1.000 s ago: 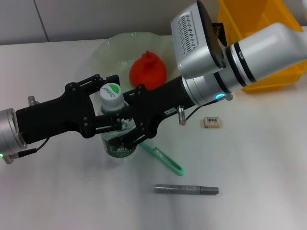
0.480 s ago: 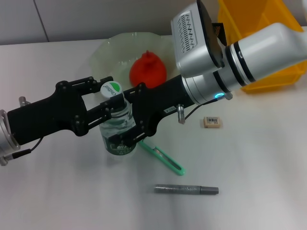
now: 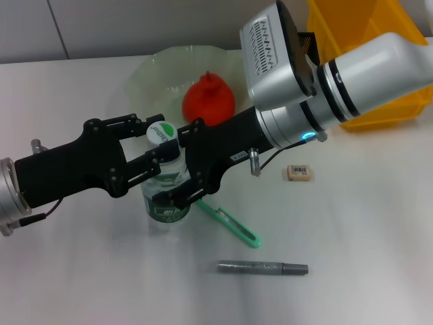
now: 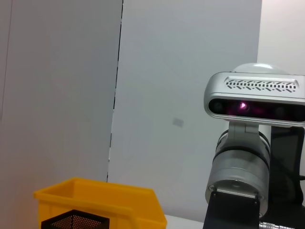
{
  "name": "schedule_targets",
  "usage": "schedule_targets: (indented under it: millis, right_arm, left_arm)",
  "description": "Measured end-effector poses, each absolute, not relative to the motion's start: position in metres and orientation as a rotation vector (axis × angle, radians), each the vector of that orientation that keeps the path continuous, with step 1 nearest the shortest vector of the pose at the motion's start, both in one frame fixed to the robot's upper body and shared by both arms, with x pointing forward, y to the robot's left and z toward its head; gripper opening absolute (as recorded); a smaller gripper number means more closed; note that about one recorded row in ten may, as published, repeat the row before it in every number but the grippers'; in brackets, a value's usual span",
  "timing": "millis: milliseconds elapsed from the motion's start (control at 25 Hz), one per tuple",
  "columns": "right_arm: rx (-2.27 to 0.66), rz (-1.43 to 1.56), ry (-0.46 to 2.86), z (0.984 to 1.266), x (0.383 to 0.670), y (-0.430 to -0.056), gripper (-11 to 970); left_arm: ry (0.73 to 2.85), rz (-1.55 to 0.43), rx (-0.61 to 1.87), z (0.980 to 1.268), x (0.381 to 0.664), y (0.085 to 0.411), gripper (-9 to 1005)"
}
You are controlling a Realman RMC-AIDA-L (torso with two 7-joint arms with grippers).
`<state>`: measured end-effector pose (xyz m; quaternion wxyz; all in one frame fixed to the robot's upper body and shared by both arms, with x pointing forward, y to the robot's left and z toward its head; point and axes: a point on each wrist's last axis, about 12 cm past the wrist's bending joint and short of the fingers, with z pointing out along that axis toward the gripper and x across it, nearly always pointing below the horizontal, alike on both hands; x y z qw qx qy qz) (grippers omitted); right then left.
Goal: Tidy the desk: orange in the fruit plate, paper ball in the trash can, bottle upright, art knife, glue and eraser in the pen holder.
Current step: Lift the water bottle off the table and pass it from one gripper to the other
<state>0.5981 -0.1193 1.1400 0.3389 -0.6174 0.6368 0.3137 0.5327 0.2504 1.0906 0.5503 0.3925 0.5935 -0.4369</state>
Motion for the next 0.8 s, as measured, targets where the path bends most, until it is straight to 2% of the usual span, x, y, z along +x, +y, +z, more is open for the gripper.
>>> schedule_targets:
  millis: [800]
  right_arm:
    - [-1.582, 0.835, 1.641, 1.1442, 0.5975, -0.1179, 791]
  left_arm:
    - [1.419, -1.056, 0.915, 1.0935, 0.5331, 0.2542, 433]
